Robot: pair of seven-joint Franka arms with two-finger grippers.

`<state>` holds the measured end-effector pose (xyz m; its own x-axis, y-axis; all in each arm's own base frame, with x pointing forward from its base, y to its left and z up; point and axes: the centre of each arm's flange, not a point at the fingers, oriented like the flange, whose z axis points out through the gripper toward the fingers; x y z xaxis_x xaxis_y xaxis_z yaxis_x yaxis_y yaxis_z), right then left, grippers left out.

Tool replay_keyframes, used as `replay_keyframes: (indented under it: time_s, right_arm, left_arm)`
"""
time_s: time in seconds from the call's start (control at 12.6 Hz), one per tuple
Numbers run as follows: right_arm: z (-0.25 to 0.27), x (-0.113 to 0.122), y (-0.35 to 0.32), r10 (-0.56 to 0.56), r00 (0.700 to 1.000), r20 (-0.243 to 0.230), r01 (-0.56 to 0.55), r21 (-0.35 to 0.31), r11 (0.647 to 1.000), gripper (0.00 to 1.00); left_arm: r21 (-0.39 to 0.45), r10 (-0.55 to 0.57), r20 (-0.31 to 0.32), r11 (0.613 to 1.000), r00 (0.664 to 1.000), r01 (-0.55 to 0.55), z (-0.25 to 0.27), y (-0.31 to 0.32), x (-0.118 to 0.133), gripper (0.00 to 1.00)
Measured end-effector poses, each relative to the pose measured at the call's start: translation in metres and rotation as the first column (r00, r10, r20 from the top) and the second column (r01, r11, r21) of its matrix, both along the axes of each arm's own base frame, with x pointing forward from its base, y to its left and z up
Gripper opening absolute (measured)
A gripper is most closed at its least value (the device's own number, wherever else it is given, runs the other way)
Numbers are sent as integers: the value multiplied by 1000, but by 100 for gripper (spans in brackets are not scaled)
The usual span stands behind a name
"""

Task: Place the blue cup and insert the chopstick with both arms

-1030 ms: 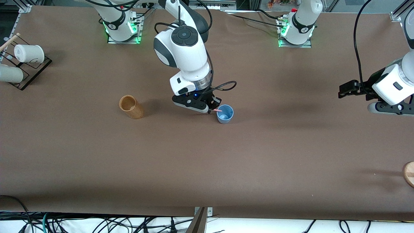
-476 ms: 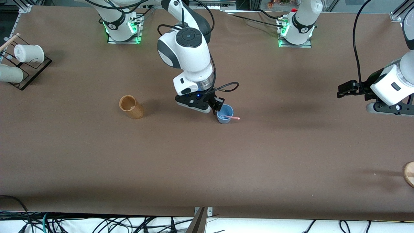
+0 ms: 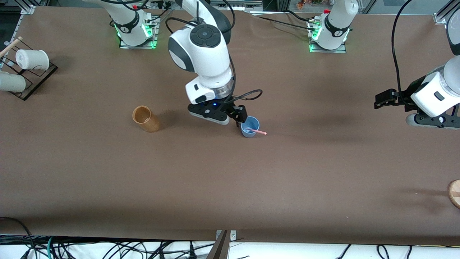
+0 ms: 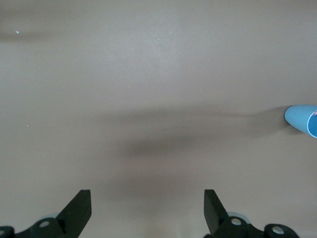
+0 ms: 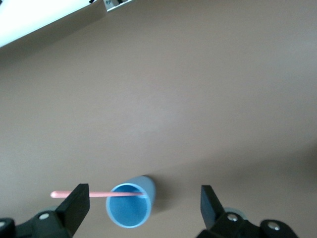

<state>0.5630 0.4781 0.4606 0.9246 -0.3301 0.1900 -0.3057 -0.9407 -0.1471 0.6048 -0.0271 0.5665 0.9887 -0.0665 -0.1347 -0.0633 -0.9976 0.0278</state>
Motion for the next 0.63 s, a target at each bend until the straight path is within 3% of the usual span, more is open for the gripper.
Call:
replay_keyframes:
  time_s: [0.16,0.32,0.63]
  right_arm:
    - [22,19,-46,77,996,-35,-79,-54,995,100]
    - [43,40,-101,175,981,-84,-181,-68,981,100]
    - [103,61,-236,359,917,-173,-371,-47,927,100]
  left_arm:
    - [0,0,0,1000,1000,0,0,0,0,100]
    - [0,-1,0,1000,1000,1,0,0,0,100]
    - [0,-1,-1,1000,1000,1,0,0,0,100]
